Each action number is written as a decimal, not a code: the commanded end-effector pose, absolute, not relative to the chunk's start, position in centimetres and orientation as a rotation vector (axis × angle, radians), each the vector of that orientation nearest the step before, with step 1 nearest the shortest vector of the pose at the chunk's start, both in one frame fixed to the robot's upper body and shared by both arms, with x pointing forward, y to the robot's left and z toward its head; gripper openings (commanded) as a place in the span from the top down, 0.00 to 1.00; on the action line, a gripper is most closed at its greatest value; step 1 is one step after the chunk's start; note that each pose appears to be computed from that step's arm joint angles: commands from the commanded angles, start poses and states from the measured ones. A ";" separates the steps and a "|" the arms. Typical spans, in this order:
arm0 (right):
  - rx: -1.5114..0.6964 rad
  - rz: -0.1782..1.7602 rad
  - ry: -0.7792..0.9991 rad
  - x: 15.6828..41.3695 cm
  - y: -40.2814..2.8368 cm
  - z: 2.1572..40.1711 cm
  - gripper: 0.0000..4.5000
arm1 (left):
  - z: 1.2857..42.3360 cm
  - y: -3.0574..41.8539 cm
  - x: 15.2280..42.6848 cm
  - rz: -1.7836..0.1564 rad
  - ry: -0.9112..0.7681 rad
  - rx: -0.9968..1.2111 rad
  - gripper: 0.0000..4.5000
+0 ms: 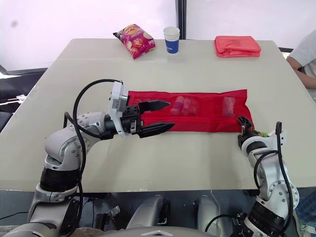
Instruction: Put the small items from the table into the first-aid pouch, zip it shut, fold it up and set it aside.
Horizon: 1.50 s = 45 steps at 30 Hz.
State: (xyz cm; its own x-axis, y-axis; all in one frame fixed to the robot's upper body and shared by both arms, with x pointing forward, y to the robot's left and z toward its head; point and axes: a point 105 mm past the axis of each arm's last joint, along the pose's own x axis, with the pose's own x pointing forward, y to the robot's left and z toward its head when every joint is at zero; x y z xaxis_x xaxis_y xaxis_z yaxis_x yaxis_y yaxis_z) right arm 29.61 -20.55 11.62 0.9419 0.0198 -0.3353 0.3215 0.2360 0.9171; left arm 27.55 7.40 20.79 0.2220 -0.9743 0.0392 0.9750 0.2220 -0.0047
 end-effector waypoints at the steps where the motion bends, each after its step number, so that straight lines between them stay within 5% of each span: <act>1: 1.317 -0.205 0.313 30.6 -20.3 11.4 0.01 | 21.7 6.9 26.7 -1.372 -0.074 -0.009 0.01; 10: 1.259 0.008 0.144 32.0 -20.7 12.8 0.01 | 21.8 7.2 26.9 -1.352 -0.064 -0.017 0.01; 17: 0.909 0.160 0.101 32.4 -19.3 12.8 0.01 | 21.7 7.7 26.9 -1.338 -0.058 -0.022 0.01; 19: 0.840 0.168 0.107 32.7 -19.4 12.1 0.06 | 21.8 7.9 26.8 -1.340 -0.062 -0.039 0.00; 29: 0.483 0.162 0.034 33.7 -21.2 12.3 0.99 | 22.9 9.0 26.4 -1.351 -0.077 -0.065 0.00; 38: 0.135 0.163 -0.062 32.2 -21.8 15.1 0.99 | 22.3 9.1 26.3 -1.330 -0.078 -0.058 0.00; 45: -0.307 0.374 -0.127 29.9 -17.9 17.3 0.99 | 21.5 9.6 26.6 -1.312 -0.057 -0.045 0.00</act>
